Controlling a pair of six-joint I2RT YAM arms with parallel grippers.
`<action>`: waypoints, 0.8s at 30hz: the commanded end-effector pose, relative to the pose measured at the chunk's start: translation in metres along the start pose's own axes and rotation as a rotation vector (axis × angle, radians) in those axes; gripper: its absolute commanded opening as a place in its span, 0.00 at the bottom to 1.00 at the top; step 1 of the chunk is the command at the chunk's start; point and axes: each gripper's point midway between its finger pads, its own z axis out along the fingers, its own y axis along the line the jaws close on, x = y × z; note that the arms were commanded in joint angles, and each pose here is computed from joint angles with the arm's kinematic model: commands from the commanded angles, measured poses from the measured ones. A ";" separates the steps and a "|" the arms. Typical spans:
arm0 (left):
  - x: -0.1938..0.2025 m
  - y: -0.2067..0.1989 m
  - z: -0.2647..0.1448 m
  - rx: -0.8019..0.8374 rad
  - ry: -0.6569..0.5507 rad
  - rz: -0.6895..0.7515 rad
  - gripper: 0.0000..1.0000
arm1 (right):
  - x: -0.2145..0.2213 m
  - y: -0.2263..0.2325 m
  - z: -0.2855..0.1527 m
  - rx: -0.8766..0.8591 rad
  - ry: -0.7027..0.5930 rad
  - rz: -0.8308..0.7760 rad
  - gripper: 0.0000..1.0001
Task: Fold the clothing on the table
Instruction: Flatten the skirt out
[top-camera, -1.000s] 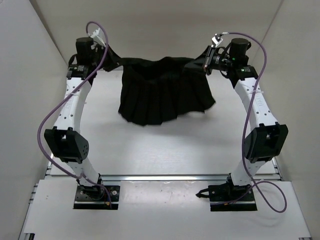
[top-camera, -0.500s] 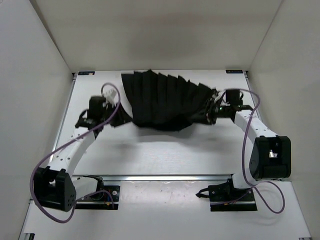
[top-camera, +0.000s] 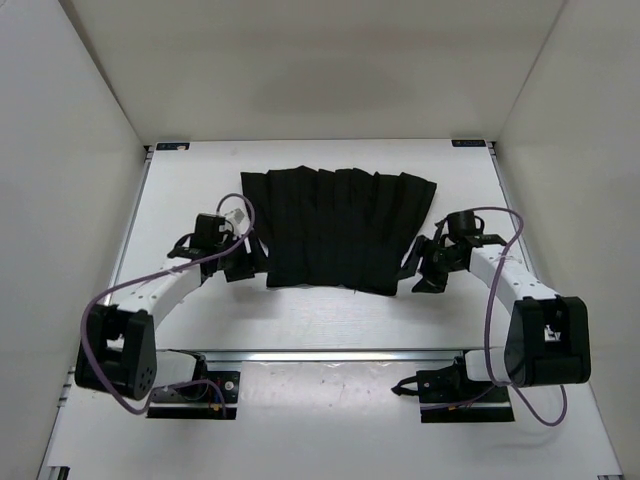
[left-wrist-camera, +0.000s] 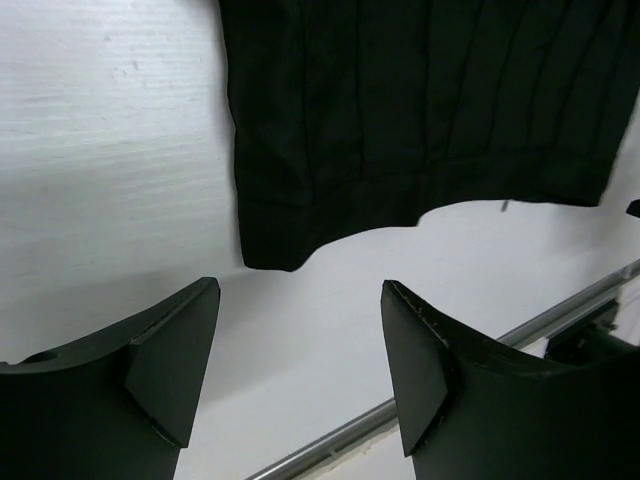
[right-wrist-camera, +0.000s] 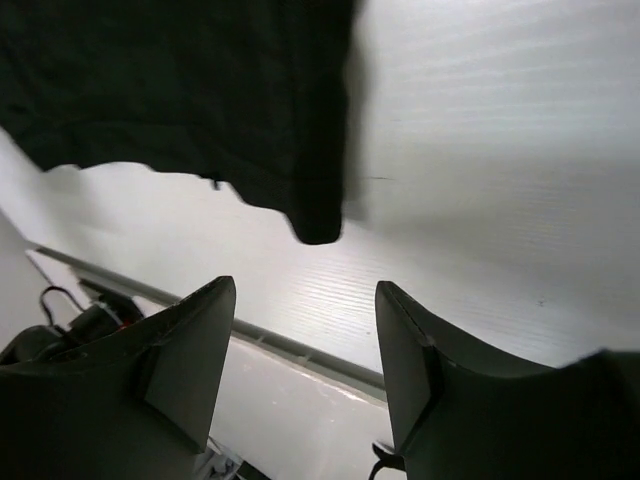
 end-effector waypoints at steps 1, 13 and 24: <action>-0.008 -0.007 0.014 -0.019 -0.016 0.066 0.76 | 0.002 -0.013 0.018 0.067 -0.015 -0.032 0.56; 0.022 0.005 0.050 -0.123 0.093 0.088 0.32 | -0.003 0.000 0.060 -0.013 0.006 -0.036 0.42; -0.046 0.000 -0.001 -0.108 -0.055 0.086 0.00 | -0.058 0.034 -0.005 -0.035 -0.119 -0.111 0.00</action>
